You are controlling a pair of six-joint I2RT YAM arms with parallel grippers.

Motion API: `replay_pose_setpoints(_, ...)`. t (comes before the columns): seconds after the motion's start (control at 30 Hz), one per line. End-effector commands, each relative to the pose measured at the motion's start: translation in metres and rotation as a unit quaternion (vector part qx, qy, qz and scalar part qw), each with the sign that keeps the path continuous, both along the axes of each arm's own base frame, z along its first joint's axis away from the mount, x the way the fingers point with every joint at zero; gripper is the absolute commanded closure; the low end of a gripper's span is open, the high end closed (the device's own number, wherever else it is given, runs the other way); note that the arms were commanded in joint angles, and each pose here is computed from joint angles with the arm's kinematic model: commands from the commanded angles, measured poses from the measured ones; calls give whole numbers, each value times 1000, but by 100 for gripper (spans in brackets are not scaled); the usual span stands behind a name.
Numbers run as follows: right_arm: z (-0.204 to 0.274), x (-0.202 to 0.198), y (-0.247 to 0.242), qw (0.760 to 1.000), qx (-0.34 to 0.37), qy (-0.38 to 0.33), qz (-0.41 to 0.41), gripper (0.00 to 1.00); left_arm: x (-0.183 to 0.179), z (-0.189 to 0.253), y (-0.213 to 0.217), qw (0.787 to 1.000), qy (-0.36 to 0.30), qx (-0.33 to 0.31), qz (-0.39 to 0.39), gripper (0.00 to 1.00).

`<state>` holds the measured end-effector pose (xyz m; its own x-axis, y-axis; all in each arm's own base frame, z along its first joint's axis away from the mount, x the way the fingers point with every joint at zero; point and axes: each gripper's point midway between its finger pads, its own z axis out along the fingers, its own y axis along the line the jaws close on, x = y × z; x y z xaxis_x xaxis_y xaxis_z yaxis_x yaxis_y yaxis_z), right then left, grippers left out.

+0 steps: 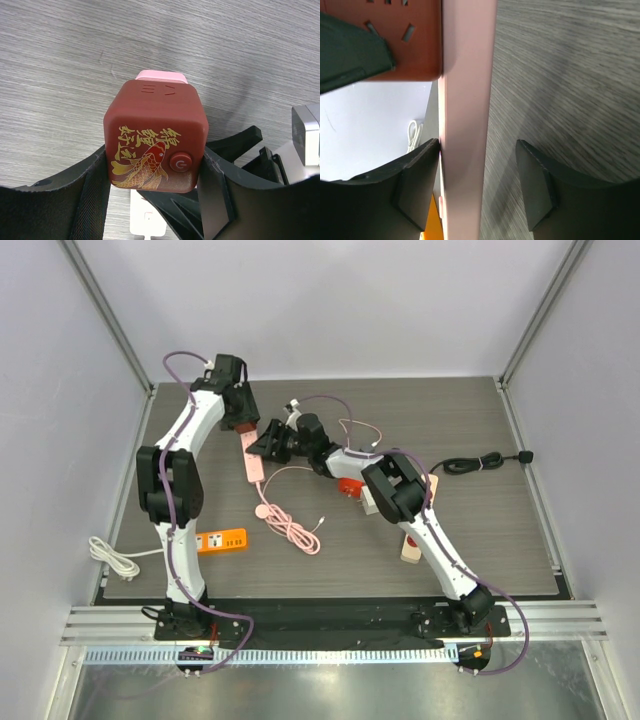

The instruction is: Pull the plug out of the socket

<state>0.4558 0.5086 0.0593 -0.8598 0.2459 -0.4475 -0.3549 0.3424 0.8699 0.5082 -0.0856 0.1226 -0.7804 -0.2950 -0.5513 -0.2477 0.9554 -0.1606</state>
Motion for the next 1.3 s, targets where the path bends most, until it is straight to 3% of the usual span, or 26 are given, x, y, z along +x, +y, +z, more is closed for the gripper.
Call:
replay_pose_setpoints(0.0, 15, 17, 4, 999, 18, -18, -20, 34, 2, 48, -8, 998, -56, -28, -5, 100)
replay_pose_setpoints(0.23, 8, 30, 3, 999, 37, 10, -32, 62, 0, 46, -8, 998, -55, -21, -8, 100)
replay_pose_setpoints(0.27, 0, 31, 2, 999, 33, 22, -36, 68, -1, 46, -9, 998, -55, -21, -10, 100)
replay_pose_setpoints(0.3, 1, 34, 1, 998, 33, 28, -40, 84, -1, 46, -10, 998, -54, -22, -13, 100)
replay_pose_setpoints(0.37, -13, 37, -2, 996, 20, 63, -52, 99, -1, 46, -12, 998, -55, -24, -18, 100)
replay_pose_setpoints(0.63, -49, 53, -26, 983, -22, 145, -111, 99, 3, 46, -30, 995, -66, -48, -49, 100)
replay_pose_setpoints(0.8, -56, 55, -32, 980, -30, 154, -119, 99, 1, 37, -39, 990, -39, -126, -44, 100)
replay_pose_setpoints(0.83, -58, 56, -33, 980, -32, 155, -122, 99, 1, 35, -37, 991, -36, -125, -41, 100)
replay_pose_setpoints(0.93, -63, 57, -33, 978, -38, 160, -125, 99, 0, 32, -17, 998, -38, -40, -15, 100)
replay_pose_setpoints(0.97, -61, 59, -31, 979, -36, 159, -125, 99, 1, 30, 1, 999, -40, 15, 10, 100)
replay_pose_setpoints(1.03, -62, 60, -32, 978, -36, 161, -128, 99, -4, 34, 3, 998, -34, 54, 9, 100)
replay_pose_setpoints(1.17, -66, 60, -33, 977, -40, 164, -132, 99, -5, 36, -7, 999, -36, 37, -5, 100)
replay_pose_setpoints(1.27, -68, 60, -34, 977, -43, 164, -133, 99, -4, 38, -26, 999, -37, -19, -30, 100)
